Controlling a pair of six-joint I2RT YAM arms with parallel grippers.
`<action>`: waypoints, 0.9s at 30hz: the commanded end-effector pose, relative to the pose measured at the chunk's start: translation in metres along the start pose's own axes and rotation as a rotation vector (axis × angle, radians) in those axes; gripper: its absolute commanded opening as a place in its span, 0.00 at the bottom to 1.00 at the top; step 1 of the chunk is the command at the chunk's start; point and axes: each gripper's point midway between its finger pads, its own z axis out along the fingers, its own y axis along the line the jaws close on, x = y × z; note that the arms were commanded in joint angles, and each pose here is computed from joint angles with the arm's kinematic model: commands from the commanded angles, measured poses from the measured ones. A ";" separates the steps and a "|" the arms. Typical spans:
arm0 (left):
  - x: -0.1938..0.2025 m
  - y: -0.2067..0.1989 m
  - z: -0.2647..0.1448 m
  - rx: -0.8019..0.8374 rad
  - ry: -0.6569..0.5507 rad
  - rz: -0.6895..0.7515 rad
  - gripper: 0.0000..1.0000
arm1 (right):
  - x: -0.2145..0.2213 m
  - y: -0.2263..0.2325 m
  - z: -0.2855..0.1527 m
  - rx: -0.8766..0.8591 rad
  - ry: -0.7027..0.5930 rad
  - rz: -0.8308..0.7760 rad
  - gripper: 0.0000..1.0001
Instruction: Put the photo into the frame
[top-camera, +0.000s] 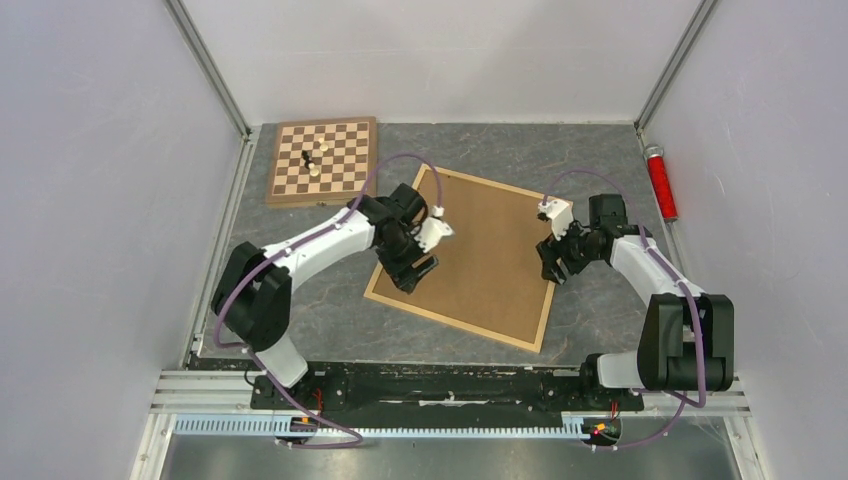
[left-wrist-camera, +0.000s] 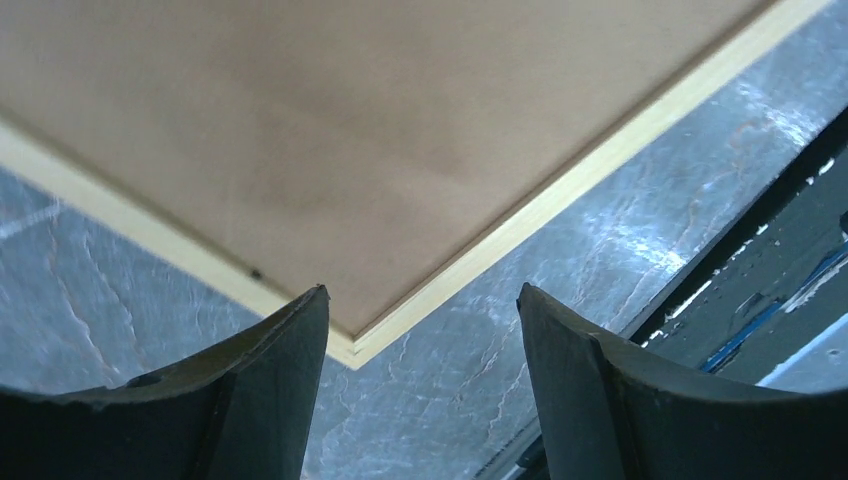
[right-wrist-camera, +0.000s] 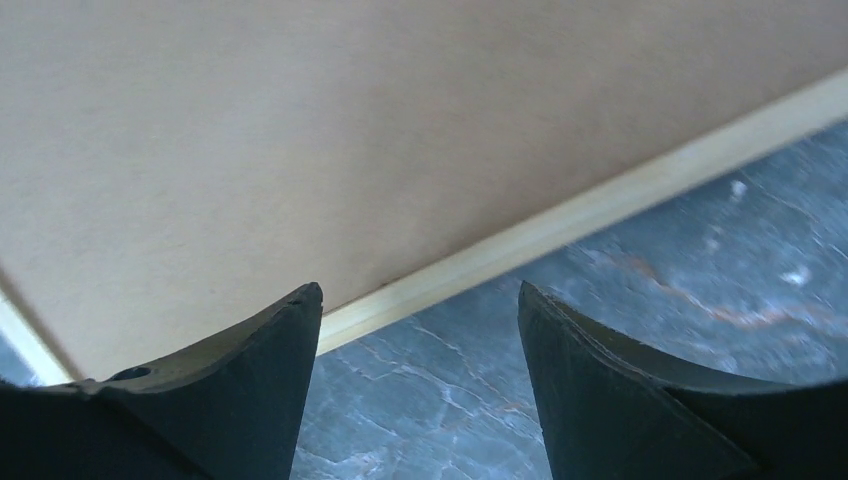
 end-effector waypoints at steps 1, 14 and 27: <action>-0.029 -0.028 0.001 -0.044 -0.075 0.276 0.76 | -0.001 -0.036 -0.009 0.212 0.013 0.095 0.75; -0.061 -0.107 0.060 0.040 -0.068 0.677 0.76 | 0.021 -0.074 -0.037 0.343 0.038 0.203 0.73; -0.049 -0.156 0.121 0.012 0.029 0.922 0.46 | 0.058 -0.078 -0.043 0.295 0.019 0.341 0.71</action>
